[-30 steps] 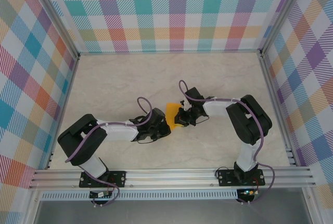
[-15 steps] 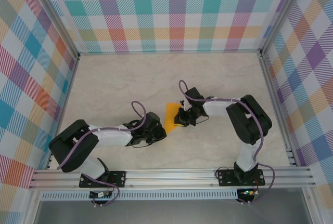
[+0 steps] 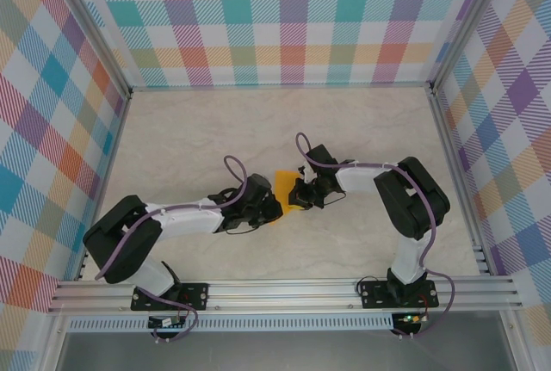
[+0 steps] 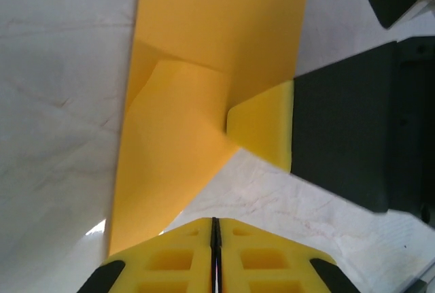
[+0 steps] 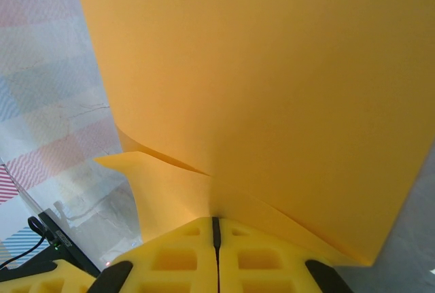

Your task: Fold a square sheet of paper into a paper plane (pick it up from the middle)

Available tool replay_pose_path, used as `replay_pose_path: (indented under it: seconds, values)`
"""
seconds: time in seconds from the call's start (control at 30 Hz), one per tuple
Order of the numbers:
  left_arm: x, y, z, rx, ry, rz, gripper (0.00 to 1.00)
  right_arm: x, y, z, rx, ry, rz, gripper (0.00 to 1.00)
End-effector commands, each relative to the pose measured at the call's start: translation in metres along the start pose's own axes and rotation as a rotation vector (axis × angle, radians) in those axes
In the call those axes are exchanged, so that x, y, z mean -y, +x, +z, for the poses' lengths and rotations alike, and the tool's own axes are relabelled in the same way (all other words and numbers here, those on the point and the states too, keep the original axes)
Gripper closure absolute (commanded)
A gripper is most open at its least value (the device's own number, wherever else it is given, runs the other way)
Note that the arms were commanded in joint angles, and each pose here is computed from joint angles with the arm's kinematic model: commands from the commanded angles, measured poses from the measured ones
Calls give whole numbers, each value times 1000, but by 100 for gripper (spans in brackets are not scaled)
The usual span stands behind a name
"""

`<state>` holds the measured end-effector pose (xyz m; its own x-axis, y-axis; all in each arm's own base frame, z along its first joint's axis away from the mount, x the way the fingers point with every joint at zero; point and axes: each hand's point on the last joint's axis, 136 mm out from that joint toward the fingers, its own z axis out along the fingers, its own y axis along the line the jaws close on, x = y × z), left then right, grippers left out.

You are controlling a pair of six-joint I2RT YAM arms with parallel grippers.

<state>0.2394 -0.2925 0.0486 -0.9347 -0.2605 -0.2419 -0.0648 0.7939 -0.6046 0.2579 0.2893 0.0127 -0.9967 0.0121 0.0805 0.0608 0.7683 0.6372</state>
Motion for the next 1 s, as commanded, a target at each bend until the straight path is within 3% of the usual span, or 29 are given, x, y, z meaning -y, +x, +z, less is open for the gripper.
replay_pose_path:
  seconds: [0.0, 0.3, 0.53, 0.97]
  values:
    - [-16, 1, 10, -13, -69, 16, 91, 63, 18, 16, -35, 222, 82, 94]
    - [-58, 16, 15, -39, -188, -6, 93, 21, 4, 3, 12, 86, -7, 94]
    - [-66, 21, 16, -51, -204, -20, 94, -18, 5, -17, 63, -20, -142, 93]
    - [-61, 20, 17, -61, -200, -8, 98, -13, 25, 12, -22, -4, -138, 94]
